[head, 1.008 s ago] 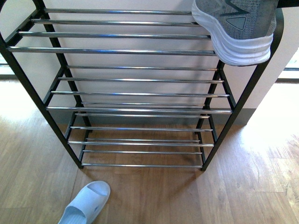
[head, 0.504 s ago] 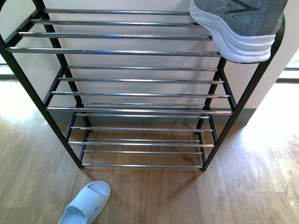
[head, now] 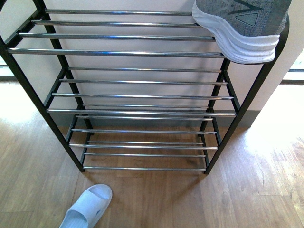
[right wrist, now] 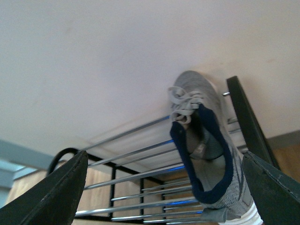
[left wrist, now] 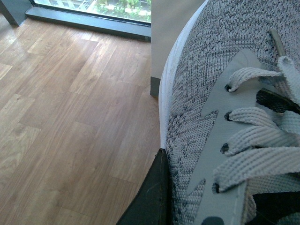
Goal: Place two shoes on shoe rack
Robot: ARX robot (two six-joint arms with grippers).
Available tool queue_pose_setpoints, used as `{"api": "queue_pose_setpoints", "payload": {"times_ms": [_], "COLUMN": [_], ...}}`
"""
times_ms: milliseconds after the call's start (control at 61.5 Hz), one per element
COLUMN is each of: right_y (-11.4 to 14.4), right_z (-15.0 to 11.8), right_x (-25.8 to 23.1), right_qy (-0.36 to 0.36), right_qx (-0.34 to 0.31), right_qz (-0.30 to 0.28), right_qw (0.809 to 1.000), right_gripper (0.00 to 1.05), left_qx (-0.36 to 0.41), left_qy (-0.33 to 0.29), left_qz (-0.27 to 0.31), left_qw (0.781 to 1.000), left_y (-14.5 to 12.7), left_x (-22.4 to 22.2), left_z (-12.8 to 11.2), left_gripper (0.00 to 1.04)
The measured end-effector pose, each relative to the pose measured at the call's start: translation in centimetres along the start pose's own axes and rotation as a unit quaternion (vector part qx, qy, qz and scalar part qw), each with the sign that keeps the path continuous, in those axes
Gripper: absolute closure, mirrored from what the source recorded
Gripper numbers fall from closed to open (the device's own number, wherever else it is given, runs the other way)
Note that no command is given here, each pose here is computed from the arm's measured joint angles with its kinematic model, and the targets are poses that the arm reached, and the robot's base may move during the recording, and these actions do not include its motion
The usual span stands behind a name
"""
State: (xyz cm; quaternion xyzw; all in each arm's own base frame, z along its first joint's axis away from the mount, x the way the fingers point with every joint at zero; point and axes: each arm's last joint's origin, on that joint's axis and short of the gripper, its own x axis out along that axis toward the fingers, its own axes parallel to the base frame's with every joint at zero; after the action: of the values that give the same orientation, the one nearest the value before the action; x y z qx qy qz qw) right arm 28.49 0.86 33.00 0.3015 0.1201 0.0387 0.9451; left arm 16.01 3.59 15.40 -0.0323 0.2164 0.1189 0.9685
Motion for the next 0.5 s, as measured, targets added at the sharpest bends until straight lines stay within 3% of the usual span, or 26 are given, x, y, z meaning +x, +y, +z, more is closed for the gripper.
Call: {"api": "queue_pose_setpoints", "payload": {"times_ms": [114,244,390,504], "right_y": [-2.4,-5.2,-8.3,-9.7], "right_z": [-0.5,-2.0,-3.9,-4.4], "right_x": [-3.8,-6.8,-9.6,-10.0], "right_qy": [-0.034,-0.057,-0.109,-0.14], "right_qx": [-0.061,-0.128,-0.2,-0.219], "right_qz": [0.06,0.08,0.071,0.048], "right_qw": [0.996,0.987,0.971,0.964], "right_gripper": [0.09,0.09,0.09,0.09], "left_qx": [0.0,0.0,0.0,0.0], "left_qy": [0.0,0.0,0.0,0.0], "left_qz": [0.0,0.0,0.0,0.0], "left_qw": [1.0,1.0,1.0,1.0], "left_y": [0.0,0.0,0.0,0.0], "left_x": [0.0,0.0,0.0,0.0], "left_z": [0.0,0.0,0.0,0.0], "left_gripper": [1.02,1.02,1.02,1.02]}}
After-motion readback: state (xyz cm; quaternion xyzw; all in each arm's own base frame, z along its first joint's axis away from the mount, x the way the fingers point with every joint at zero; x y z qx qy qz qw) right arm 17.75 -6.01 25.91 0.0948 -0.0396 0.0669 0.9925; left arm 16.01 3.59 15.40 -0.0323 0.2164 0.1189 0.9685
